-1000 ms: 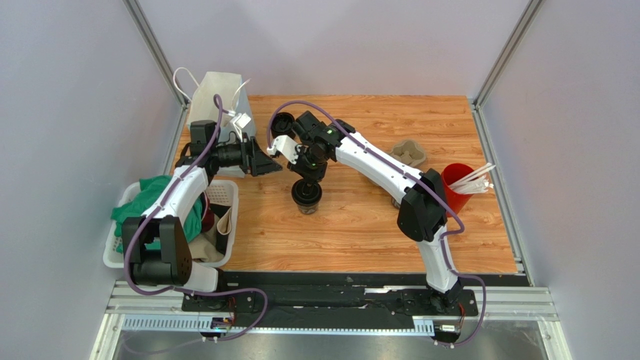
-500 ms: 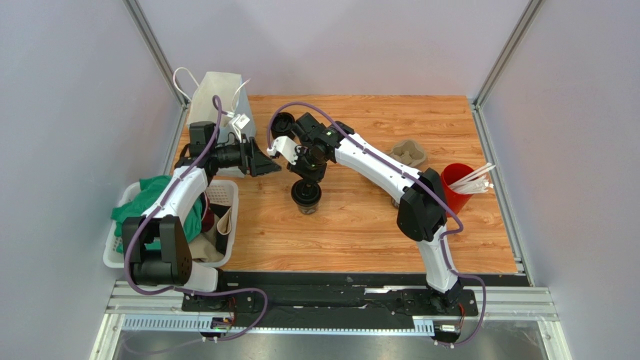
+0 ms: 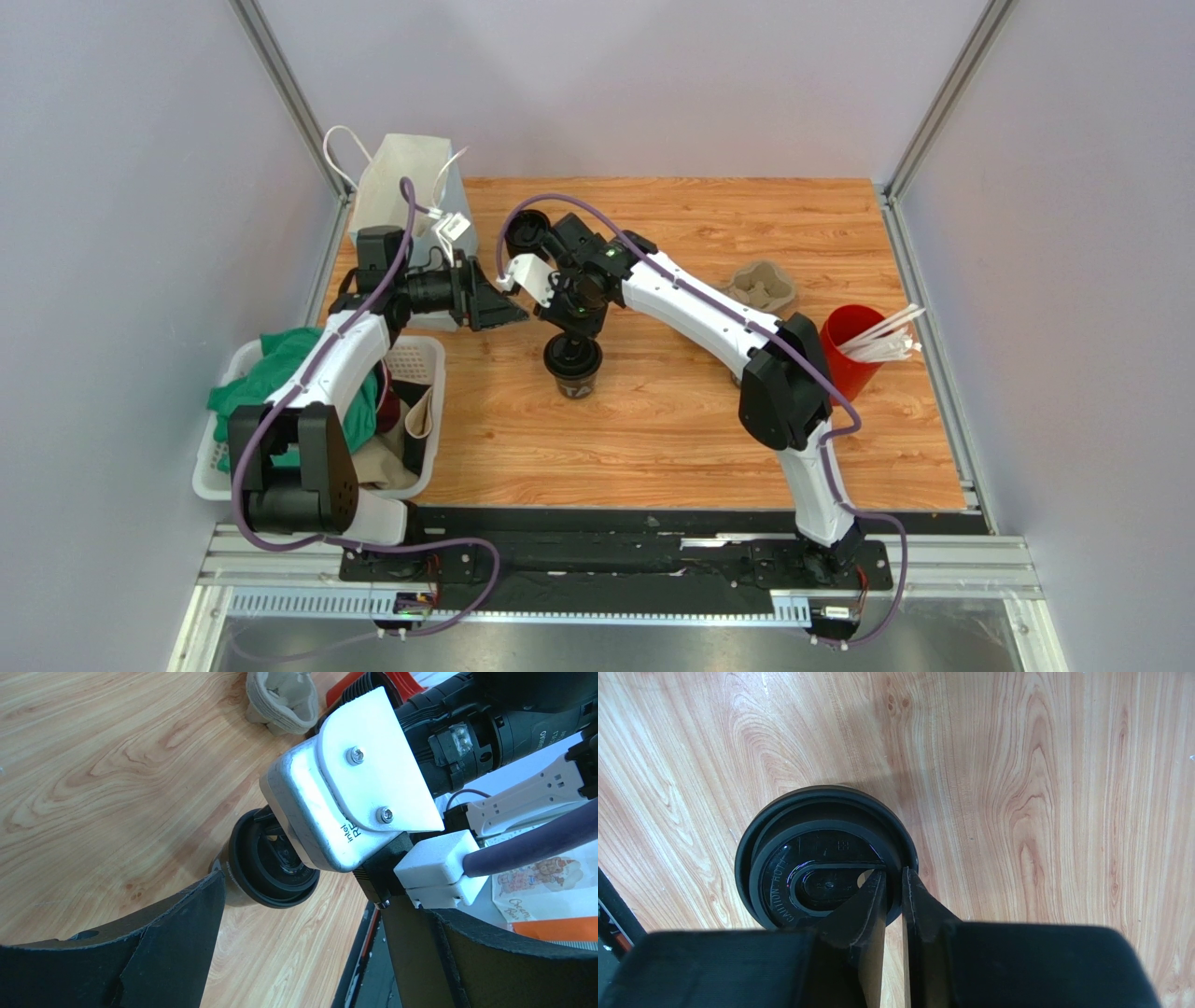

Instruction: Pack the takeout coffee

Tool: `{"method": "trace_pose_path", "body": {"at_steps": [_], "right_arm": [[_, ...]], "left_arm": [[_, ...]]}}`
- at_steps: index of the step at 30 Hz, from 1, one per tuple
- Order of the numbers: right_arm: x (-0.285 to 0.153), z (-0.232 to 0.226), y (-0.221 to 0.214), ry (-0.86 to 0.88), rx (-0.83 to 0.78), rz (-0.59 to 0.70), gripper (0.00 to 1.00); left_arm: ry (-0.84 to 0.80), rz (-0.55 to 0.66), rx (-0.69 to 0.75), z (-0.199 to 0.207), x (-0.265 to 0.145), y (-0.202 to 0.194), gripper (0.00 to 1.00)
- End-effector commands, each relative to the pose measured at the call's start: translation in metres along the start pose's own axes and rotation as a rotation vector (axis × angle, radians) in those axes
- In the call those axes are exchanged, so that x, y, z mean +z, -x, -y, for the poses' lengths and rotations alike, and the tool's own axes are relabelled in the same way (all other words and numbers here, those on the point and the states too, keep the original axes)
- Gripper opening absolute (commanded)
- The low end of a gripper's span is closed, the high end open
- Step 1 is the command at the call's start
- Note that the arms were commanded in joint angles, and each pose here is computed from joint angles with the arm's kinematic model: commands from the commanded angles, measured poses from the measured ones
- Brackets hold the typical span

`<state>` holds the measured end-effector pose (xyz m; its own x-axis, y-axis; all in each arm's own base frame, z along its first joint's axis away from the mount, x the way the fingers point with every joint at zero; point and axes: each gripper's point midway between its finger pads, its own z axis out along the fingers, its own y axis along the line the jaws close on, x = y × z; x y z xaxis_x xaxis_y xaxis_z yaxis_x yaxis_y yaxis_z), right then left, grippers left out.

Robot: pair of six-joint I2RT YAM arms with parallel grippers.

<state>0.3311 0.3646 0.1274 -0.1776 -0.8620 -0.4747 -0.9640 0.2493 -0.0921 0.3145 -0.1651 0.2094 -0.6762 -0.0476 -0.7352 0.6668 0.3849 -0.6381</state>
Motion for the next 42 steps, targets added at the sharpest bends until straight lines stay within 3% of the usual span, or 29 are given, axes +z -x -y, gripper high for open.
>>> {"method": "trace_pose_path", "body": {"at_steps": [1, 27, 42], "right_arm": [[0.01, -0.005, -0.005, 0.003, 0.002, -0.023, 0.15], [-0.029, -0.017, 0.007, -0.017, -0.017, 0.025, 0.11], [-0.019, -0.019, 0.008, -0.027, -0.013, 0.031, 0.12]], "left_arm": [[-0.042, 0.025, 0.07, 0.015, -0.003, 0.012, 0.89], [-0.05, 0.027, 0.069, 0.017, -0.003, 0.013, 0.89], [-0.053, 0.026, 0.069, 0.017, -0.003, 0.012, 0.89]]}}
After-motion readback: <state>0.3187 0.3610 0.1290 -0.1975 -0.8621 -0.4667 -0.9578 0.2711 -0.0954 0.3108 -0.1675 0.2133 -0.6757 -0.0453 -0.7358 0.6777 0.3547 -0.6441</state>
